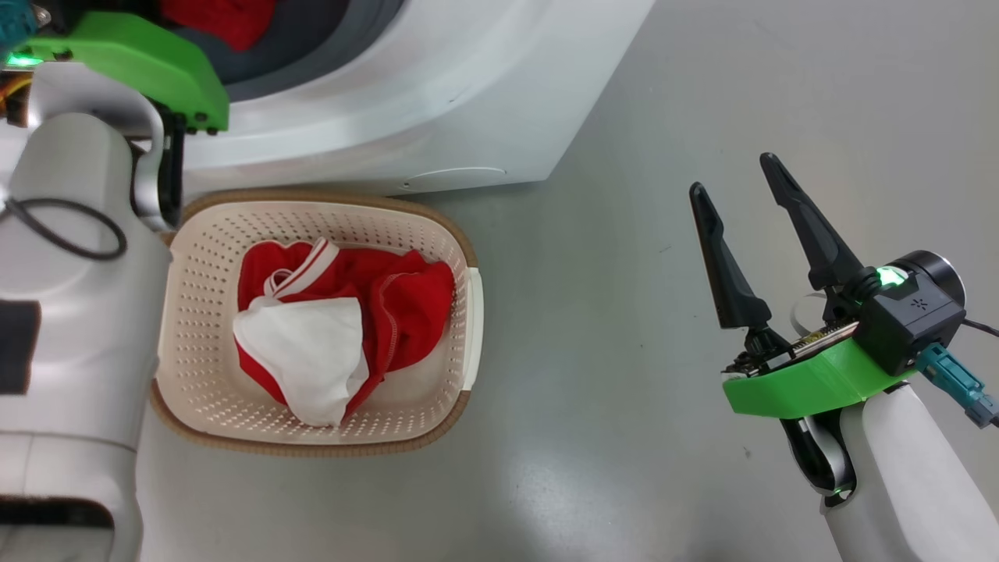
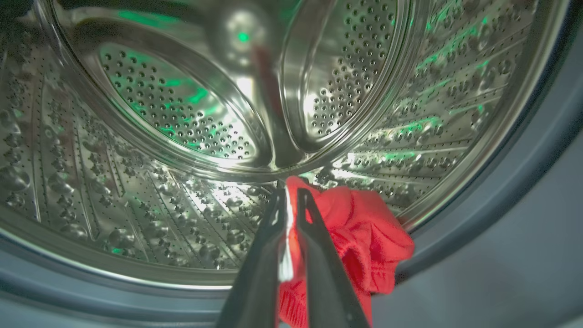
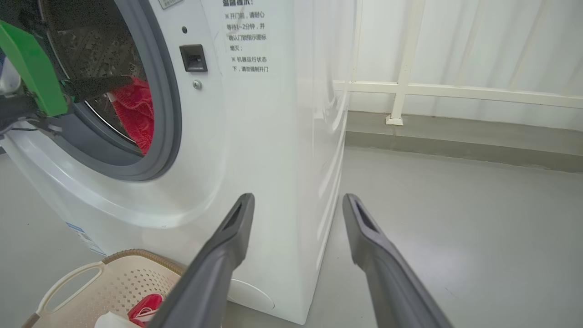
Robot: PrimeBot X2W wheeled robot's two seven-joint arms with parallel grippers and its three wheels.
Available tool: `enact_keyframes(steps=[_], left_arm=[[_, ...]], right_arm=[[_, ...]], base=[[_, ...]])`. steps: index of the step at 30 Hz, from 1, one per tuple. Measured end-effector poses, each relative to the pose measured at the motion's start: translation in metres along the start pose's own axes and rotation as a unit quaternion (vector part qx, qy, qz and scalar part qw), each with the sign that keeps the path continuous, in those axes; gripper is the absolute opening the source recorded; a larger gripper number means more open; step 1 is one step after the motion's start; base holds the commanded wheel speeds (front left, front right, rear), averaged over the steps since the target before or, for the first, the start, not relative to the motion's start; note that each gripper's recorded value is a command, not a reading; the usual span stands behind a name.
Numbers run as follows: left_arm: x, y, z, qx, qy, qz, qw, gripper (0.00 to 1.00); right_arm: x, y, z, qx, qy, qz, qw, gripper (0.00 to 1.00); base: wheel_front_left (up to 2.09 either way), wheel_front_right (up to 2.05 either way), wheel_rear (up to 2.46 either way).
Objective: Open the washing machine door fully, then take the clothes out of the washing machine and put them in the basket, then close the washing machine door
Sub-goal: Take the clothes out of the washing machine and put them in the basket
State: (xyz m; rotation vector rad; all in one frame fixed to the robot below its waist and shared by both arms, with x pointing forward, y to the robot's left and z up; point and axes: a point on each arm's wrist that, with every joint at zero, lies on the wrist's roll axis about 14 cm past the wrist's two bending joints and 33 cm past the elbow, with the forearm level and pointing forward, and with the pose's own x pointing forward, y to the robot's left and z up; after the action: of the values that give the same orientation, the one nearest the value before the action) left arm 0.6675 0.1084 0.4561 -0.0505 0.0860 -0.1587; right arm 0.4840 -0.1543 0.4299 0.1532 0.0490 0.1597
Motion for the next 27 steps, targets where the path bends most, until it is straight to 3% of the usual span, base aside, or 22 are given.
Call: enact_keyframes(steps=[4, 27], left_arm=[[-0.009, -0.003, 0.023, -0.004, -0.048, -0.005, 0.999, 0.00], [-0.086, -0.007, 0.058, -0.005, -0.112, -0.007, 0.994, 0.00]], right_arm=[[0.001, 0.003, 0.003, 0.001, -0.005, 0.004, 1.000, 1.00], [-0.016, 0.014, 0.031, 0.000, -0.031, 0.011, 0.999, 1.00]], base=[[0.00, 0.00, 0.00], [0.00, 0.00, 0.00]])
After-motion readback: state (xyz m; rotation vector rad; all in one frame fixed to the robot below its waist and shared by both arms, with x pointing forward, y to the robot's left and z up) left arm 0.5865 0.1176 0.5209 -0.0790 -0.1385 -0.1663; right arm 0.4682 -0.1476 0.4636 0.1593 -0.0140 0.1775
